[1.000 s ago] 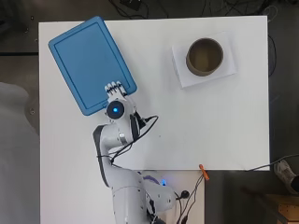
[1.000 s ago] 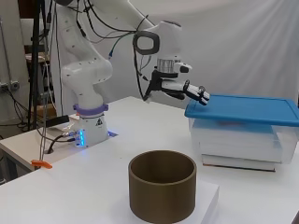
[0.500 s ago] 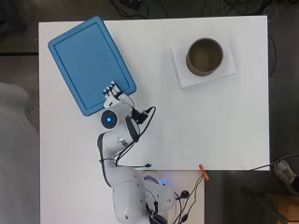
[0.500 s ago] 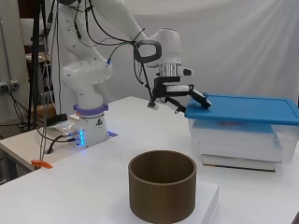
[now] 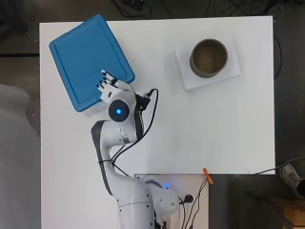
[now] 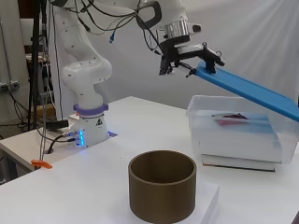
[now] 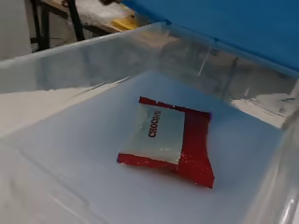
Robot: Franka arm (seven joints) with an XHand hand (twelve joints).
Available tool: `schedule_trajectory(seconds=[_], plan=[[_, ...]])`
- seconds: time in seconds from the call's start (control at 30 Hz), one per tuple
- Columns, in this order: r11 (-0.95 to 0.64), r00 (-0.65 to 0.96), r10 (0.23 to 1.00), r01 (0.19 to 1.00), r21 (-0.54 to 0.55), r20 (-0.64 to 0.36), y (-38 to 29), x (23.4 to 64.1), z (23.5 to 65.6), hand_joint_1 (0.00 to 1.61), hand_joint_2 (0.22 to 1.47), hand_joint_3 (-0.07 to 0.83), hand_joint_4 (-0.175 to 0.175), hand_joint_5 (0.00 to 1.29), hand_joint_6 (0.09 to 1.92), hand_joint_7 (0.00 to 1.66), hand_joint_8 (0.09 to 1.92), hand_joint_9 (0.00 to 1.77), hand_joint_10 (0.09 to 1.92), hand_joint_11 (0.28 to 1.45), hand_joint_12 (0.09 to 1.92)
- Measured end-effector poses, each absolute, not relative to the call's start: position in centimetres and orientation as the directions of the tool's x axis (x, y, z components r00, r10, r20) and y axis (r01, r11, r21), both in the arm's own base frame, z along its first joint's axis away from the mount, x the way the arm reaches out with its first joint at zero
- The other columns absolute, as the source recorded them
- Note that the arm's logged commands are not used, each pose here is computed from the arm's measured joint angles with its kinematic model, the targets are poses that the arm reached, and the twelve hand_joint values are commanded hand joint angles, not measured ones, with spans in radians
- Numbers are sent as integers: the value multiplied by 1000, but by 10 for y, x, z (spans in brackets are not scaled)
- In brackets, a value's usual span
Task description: Teleoperate dual arm-hand system to remove items from a box
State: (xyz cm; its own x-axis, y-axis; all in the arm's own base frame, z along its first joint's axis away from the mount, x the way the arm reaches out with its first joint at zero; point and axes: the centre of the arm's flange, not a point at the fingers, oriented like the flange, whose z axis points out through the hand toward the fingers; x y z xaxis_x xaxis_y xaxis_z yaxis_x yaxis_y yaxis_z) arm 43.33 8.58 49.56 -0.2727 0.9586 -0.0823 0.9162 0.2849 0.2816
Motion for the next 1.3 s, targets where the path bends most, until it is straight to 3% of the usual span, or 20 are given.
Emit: schedule_trajectory(seconds=[0.03, 0.1, 0.23, 0.27, 0.3, 0.4, 0.5, 0.67, 0.73, 0.9, 1.03, 1.2, 1.23, 1.3], plan=[[342, -334, 940, 899, 273, -78, 85, 438, 494, 1306, 1203, 1, -163, 700, 1504, 796, 1154, 894, 918, 703, 87], [498, -498, 863, 817, 291, -79, 86, 460, 510, 1335, 1195, 0, -173, 674, 1489, 797, 1188, 904, 1066, 731, 87], [637, -639, 758, 678, 367, -136, 108, 491, 553, 1351, 1176, -1, -175, 665, 1430, 822, 1150, 983, 1050, 826, 87], [638, -638, 757, 671, 378, -145, 119, 491, 557, 1353, 1174, 0, -175, 664, 1387, 831, 1142, 991, 1079, 854, 87], [628, -632, 763, 678, 382, -134, 134, 490, 555, 1354, 1162, -3, -152, 682, 1328, 857, 1112, 1028, 1065, 882, 87], [628, -635, 762, 677, 383, -128, 167, 489, 555, 1359, 1156, 1, -170, 687, 1316, 866, 1105, 1034, 1037, 892, 108], [699, -714, 691, 620, 356, -112, 186, 484, 543, 1359, 1160, 0, -175, 682, 1307, 864, 1110, 1020, 1065, 876, 124], [839, -876, 481, 448, 307, -36, 218, 445, 508, 1356, 1163, 0, -175, 684, 1362, 857, 1107, 1006, 1050, 850, 130], [860, -895, 445, 416, 295, -35, 227, 434, 509, 1353, 1172, 1, -175, 664, 1409, 843, 1120, 990, 1060, 830, 125], [874, -918, 396, 385, 297, 24, 229, 380, 527, 1349, 1181, 0, -175, 642, 1445, 827, 1140, 977, 1076, 820, 123], [859, -906, 417, 419, 294, 74, 217, 321, 522, 1353, 1175, 0, -175, 656, 1372, 839, 1140, 985, 1106, 844, 145], [870, -910, 396, 414, 268, 121, 194, 253, 492, 1354, 1175, 0, -175, 667, 1296, 836, 1193, 978, 1146, 668, 670], [868, -907, 401, 421, 265, 127, 189, 241, 487, 1354, 1174, 0, -175, 673, 1298, 837, 1214, 972, 1133, 649, 680], [865, -896, 413, 441, 240, 161, 174, 220, 464, 1348, 1187, 0, -175, 650, 1387, 822, 1255, 939, 1113, 656, 531]])
